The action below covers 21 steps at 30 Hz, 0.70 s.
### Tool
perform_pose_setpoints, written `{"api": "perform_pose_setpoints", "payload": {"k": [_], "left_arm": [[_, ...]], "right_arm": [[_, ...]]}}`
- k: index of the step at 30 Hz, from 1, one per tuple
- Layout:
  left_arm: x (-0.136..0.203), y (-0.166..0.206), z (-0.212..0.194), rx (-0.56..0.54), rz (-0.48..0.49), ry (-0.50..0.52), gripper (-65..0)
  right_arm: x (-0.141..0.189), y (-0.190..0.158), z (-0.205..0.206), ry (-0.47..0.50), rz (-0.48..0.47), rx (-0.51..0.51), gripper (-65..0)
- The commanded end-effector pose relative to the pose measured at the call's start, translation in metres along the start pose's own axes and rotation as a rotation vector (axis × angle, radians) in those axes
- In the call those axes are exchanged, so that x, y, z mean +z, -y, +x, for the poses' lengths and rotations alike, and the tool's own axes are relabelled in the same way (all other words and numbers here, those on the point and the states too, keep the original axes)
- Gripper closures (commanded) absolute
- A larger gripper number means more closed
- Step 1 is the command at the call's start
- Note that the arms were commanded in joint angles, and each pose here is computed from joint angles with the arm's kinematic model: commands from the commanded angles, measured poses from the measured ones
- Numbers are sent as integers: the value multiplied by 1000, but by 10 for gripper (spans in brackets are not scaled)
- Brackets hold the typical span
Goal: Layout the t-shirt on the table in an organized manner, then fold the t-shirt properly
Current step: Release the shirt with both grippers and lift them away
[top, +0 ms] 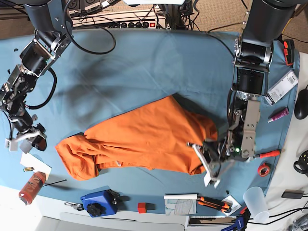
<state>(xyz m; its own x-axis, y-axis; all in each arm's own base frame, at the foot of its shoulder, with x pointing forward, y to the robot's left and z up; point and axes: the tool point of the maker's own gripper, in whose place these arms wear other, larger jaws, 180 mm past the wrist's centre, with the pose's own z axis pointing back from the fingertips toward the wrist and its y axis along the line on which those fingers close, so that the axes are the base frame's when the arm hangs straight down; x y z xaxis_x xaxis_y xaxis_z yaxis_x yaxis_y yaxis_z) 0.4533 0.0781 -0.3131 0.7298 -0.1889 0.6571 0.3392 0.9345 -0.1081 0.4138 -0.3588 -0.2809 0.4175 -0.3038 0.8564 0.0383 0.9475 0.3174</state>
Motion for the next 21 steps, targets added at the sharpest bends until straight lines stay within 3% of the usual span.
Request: {"api": "perform_pose_setpoints", "payload": {"k": [1, 6, 10, 21], "left_arm": [[14, 0, 29, -23, 6, 69, 0], [21, 6, 29, -43, -1, 59, 0], [21, 20, 13, -65, -67, 17, 0], [71, 74, -63, -140, -91, 122, 0]], "right_arm": [[7, 1, 30, 84, 4, 17, -155], [9, 4, 32, 94, -2, 9, -155], [9, 4, 32, 92, 0, 11, -155], [8, -5, 18, 13, 45, -4, -155]]}}
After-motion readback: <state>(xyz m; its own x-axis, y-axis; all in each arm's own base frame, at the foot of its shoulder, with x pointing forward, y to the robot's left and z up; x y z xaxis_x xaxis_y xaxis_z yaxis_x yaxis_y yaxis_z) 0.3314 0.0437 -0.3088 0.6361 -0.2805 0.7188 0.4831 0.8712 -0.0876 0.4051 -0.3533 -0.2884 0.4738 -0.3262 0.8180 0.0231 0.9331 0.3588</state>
